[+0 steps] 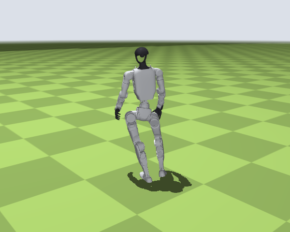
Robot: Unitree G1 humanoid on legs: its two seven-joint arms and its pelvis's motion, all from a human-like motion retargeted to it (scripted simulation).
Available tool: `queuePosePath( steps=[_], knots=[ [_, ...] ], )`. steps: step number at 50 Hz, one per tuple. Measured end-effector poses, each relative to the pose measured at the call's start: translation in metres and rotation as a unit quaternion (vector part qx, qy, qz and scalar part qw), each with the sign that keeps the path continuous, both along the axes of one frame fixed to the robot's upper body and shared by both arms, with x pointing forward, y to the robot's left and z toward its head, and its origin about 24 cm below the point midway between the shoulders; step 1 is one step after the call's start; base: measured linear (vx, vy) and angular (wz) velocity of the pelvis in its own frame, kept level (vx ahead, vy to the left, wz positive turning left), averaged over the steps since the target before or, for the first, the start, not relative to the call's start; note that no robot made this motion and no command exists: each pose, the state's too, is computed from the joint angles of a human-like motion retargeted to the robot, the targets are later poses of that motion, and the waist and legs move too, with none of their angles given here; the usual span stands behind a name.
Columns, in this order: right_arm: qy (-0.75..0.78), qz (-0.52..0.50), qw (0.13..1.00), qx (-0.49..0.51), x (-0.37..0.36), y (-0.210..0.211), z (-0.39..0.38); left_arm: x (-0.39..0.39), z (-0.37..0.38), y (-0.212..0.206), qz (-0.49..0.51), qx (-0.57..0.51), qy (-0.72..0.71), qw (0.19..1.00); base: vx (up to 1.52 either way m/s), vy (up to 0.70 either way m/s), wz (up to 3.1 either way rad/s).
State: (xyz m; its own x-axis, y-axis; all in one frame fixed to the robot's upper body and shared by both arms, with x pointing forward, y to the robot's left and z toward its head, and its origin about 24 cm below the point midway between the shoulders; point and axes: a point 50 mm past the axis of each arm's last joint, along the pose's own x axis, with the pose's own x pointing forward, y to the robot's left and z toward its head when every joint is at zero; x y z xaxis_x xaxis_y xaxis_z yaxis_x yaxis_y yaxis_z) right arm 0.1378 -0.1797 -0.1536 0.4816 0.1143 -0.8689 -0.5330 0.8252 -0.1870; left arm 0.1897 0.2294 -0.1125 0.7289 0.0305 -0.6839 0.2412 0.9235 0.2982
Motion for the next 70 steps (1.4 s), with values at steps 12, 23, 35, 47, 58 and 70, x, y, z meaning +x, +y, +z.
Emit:
queuePosePath(
  steps=[12, 23, 35, 47, 58, 70],
  knots=[
    [0.045, 0.012, 0.999, 0.007, -0.024, -0.005, -0.007, 0.020, 0.009, -0.020, -0.134, 0.048, -0.017, 0.990, 0.55, 0.01, 0.64],
    [0.072, 0.004, 0.997, -0.013, -0.037, -0.026, -0.008, -0.087, -0.043, 0.001, -0.129, 0.026, 0.218, 0.967, 0.59, -0.06, 0.43],
    [-0.036, -0.059, 0.998, -0.012, 0.031, -0.025, 0.014, -0.062, -0.031, 0.016, -0.049, 0.010, 0.166, 0.985, 0.42, -0.05, 0.47],
    [-0.098, -0.002, 0.994, 0.037, 0.076, 0.020, 0.033, -0.089, -0.044, 0.002, -0.001, -0.030, 0.196, 0.980, 0.49, 0.02, -0.02],
    [-0.035, -0.005, 0.999, 0.026, 0.038, 0.014, 0.013, -0.100, -0.046, 0.006, 0.033, -0.048, 0.211, 0.976, 0.56, 0.10, -0.40],
    [0.025, -0.058, 0.998, 0.001, -0.003, -0.014, -0.002, -0.014, -0.010, 0.007, -0.013, 0.001, 0.055, 0.998, 0.53, 0.14, -0.25]
  ],
)
